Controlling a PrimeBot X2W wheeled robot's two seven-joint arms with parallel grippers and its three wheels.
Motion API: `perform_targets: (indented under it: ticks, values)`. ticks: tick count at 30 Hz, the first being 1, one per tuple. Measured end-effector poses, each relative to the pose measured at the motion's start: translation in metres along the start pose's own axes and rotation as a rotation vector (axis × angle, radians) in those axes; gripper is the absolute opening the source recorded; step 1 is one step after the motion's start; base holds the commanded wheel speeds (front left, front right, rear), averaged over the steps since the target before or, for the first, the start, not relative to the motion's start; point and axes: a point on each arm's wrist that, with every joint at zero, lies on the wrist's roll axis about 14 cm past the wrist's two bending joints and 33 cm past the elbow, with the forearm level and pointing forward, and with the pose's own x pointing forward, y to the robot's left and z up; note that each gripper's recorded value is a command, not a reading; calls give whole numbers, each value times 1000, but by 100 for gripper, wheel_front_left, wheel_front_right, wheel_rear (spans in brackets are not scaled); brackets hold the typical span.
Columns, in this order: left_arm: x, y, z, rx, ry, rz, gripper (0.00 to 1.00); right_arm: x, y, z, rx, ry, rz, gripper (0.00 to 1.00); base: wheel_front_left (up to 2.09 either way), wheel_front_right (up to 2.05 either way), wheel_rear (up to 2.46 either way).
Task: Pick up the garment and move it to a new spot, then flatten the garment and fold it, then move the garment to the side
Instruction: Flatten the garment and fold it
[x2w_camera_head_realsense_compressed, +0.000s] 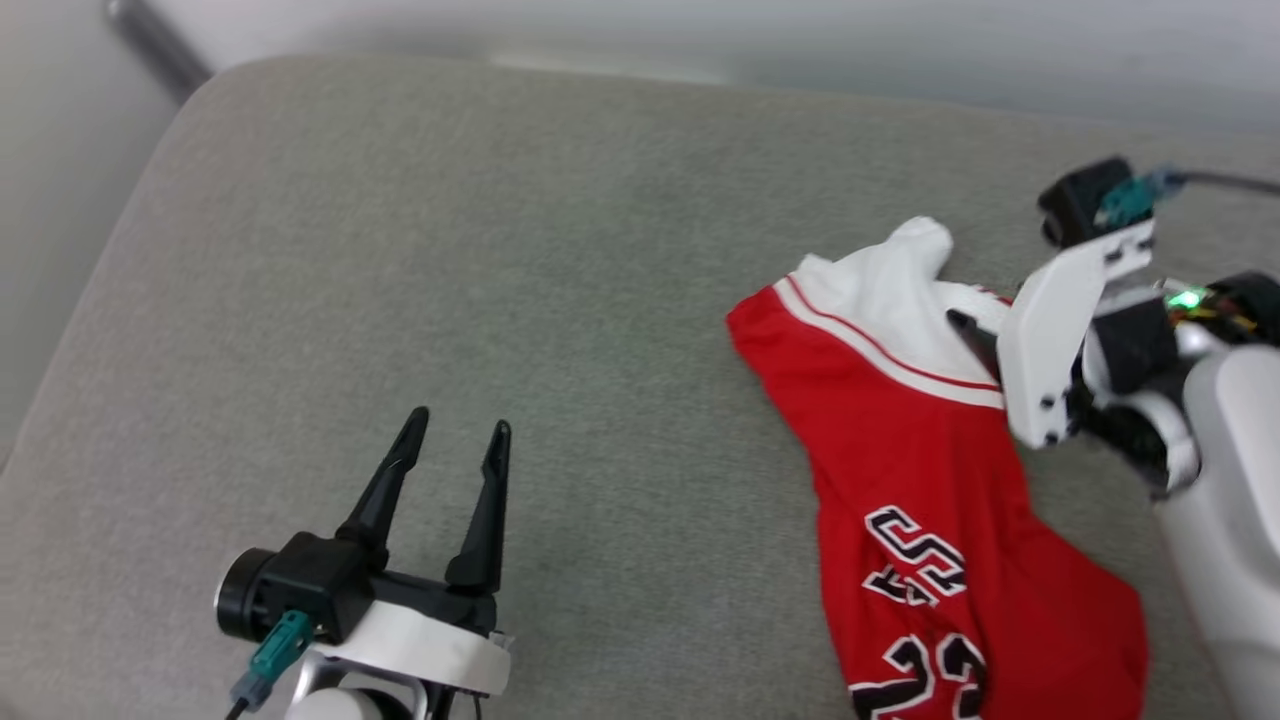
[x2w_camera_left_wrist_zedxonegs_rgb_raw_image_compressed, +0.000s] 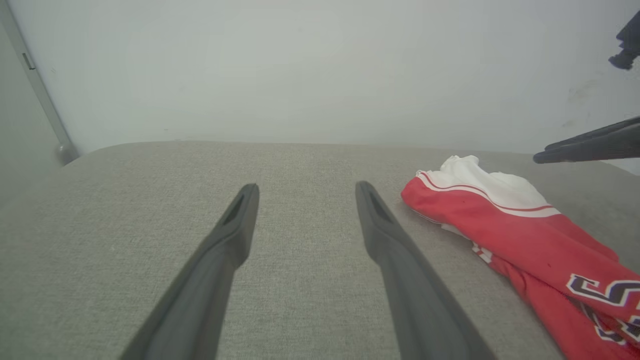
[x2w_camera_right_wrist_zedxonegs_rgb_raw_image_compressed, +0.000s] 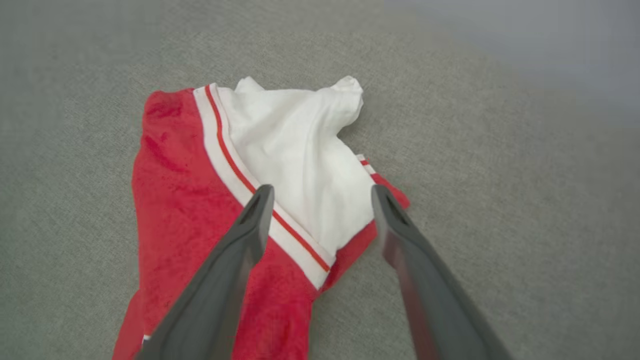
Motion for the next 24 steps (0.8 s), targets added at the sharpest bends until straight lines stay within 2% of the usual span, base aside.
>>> perform_targets:
  ticks: [5, 11, 17, 18, 19, 24]
  values:
    - [-2, 9, -7, 0, 25, 44, 100, 35, 5, 5, 25, 164, 54, 100, 0, 0, 0]
    - [-10, 21, -13, 3, 56, 98, 100, 72, -2, 2, 10, 273, 31, 100, 0, 0, 0]
    - [-16, 32, -17, 10, 77, 146, 100, 99, 10, -14, 10, 342, 58, 100, 0, 0, 0]
    - [-17, 34, -18, 11, 81, 151, 100, 102, 12, -17, 8, 348, 62, 59, 0, 0, 0]
    - [-18, 34, -19, 11, 84, 154, 100, 104, 13, -17, 0, 341, 64, 0, 0, 0, 0]
    - [-18, 34, -20, 3, 86, 154, 100, 103, 20, -6, -5, 268, 79, 0, 0, 0, 0]
